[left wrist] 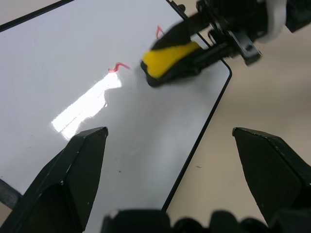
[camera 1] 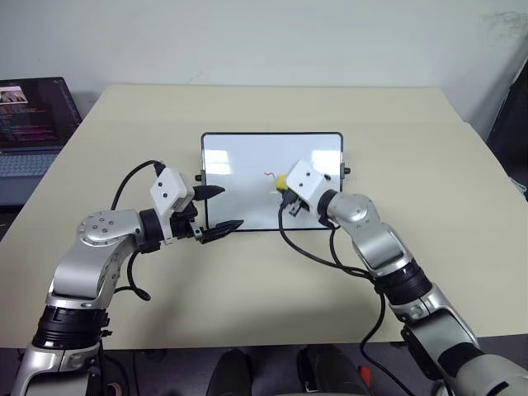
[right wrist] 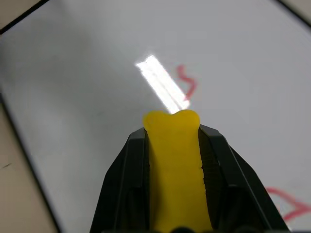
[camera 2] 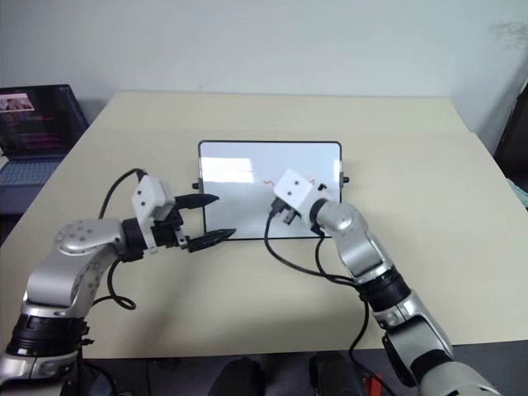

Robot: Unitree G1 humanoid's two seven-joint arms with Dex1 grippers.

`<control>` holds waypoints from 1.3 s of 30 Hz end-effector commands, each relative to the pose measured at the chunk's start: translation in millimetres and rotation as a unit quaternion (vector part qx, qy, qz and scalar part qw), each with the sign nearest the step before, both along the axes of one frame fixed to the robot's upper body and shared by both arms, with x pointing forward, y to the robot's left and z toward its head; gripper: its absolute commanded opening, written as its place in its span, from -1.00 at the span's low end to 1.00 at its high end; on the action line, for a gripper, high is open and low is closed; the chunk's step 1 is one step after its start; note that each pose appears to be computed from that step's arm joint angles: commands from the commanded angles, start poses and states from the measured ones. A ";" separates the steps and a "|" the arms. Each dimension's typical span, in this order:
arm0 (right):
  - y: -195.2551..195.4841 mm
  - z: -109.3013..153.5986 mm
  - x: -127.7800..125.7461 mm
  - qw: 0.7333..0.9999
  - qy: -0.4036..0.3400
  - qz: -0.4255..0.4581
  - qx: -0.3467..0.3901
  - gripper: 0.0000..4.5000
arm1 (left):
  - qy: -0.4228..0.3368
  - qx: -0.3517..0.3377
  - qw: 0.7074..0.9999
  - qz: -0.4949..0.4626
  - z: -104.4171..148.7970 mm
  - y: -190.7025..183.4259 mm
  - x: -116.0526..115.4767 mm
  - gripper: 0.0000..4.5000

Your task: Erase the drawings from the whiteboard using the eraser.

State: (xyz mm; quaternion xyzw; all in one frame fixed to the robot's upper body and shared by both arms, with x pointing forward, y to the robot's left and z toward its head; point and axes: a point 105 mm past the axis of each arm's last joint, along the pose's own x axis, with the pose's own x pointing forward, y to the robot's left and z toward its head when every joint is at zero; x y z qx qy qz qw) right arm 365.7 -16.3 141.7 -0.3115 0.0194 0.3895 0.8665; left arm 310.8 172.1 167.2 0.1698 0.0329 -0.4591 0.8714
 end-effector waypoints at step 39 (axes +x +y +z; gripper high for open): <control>24.1 8.5 13.5 0.998 -0.024 0.045 -0.048 -0.55 | -0.017 0.008 1.000 0.005 10.6 5.8 -4.4 1.00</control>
